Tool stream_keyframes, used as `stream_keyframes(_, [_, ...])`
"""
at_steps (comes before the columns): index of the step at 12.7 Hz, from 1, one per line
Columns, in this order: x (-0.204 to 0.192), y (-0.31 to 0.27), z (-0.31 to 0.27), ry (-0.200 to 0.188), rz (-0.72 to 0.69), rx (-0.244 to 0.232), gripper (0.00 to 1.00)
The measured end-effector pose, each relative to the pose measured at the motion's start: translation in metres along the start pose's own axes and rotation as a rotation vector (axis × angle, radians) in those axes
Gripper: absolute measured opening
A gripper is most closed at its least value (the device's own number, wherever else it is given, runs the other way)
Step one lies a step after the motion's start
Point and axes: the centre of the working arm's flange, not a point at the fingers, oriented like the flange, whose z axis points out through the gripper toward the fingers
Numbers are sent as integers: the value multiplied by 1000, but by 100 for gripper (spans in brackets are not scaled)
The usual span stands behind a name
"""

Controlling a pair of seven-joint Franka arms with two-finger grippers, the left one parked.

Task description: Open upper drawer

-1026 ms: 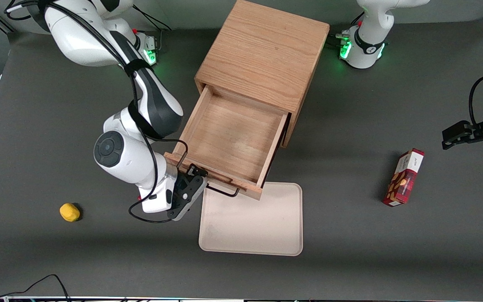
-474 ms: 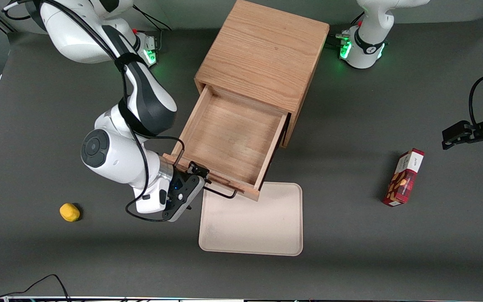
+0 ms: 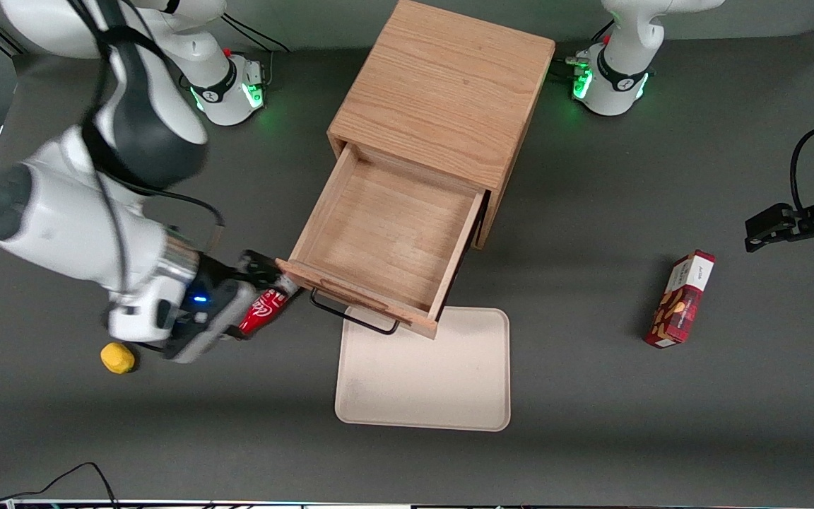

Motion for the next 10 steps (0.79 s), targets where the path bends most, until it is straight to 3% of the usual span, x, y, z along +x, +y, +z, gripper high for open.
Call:
stream_keyframes(3, [-65,52,-56,-82,226,-50,100])
stream_keyframes(5, [-106,60,-90,-132,431,-130,100])
stream_keyframes(7, [-143,55,-112,-139,603,-174,100])
stream_keyframes(10, [-178,55,-116,-154,720,-223,100])
